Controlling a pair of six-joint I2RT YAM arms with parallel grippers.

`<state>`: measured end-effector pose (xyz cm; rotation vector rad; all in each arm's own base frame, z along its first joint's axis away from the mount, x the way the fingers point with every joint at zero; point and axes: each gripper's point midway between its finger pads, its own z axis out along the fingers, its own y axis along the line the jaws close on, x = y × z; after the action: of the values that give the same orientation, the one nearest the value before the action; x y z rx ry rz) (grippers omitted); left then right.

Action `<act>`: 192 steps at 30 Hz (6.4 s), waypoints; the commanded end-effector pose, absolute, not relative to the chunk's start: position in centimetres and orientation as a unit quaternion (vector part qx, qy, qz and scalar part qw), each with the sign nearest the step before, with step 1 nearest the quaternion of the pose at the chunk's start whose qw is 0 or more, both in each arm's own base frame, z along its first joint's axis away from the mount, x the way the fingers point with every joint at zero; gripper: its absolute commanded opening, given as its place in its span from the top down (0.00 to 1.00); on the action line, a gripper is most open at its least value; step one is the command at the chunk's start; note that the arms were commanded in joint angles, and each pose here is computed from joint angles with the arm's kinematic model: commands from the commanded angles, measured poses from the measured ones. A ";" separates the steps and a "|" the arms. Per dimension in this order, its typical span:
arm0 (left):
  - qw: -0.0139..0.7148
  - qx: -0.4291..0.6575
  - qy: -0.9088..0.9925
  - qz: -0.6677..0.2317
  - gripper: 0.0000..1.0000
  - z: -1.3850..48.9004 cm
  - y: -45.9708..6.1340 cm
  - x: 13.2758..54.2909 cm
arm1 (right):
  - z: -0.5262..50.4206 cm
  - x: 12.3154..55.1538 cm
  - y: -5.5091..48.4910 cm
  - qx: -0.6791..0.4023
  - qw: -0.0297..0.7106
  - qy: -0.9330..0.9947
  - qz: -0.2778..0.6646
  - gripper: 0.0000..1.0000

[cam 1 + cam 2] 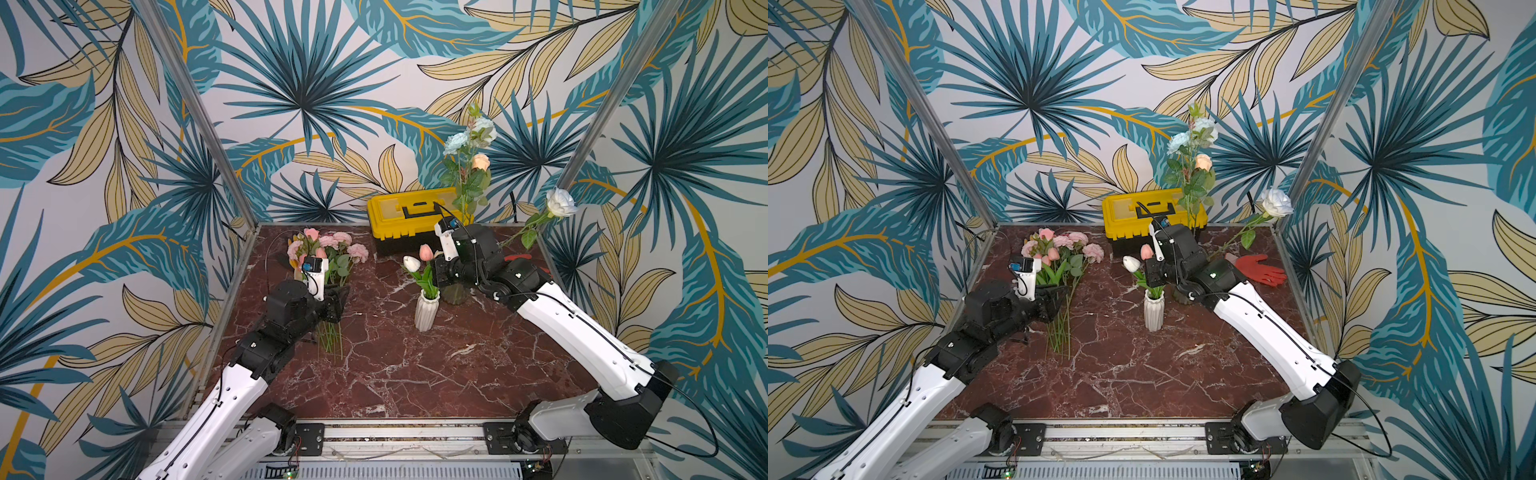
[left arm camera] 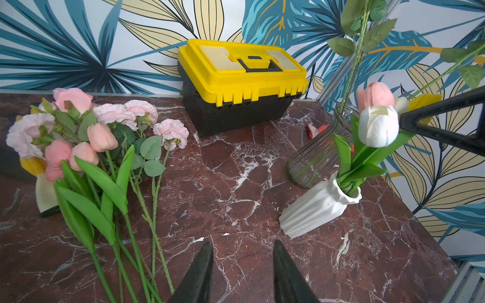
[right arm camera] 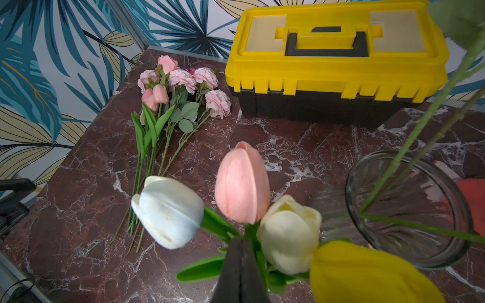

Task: Pick out pink flowers from the vase
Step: Pick up the flower from the vase, then place the flower at the center of the board.

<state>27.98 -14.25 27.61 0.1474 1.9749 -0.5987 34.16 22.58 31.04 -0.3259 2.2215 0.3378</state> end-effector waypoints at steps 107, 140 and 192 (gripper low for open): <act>0.557 0.470 0.575 -0.371 0.42 37.7 -26.8 18.9 | 48.4 26.0 25.3 -0.188 0.476 0.769 0.384 0.97; 0.531 0.447 0.658 -0.291 1.00 33.6 -27.0 23.7 | 44.4 27.8 26.3 -0.160 0.463 0.780 0.390 0.68; 0.317 -0.110 0.926 -0.172 1.00 7.9 -7.1 34.9 | 40.9 24.8 21.4 -0.189 0.530 0.765 0.312 0.41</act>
<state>33.39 -7.66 6.86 -0.2465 2.4770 -0.4744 25.03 21.36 40.65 -0.4279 1.8572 0.7442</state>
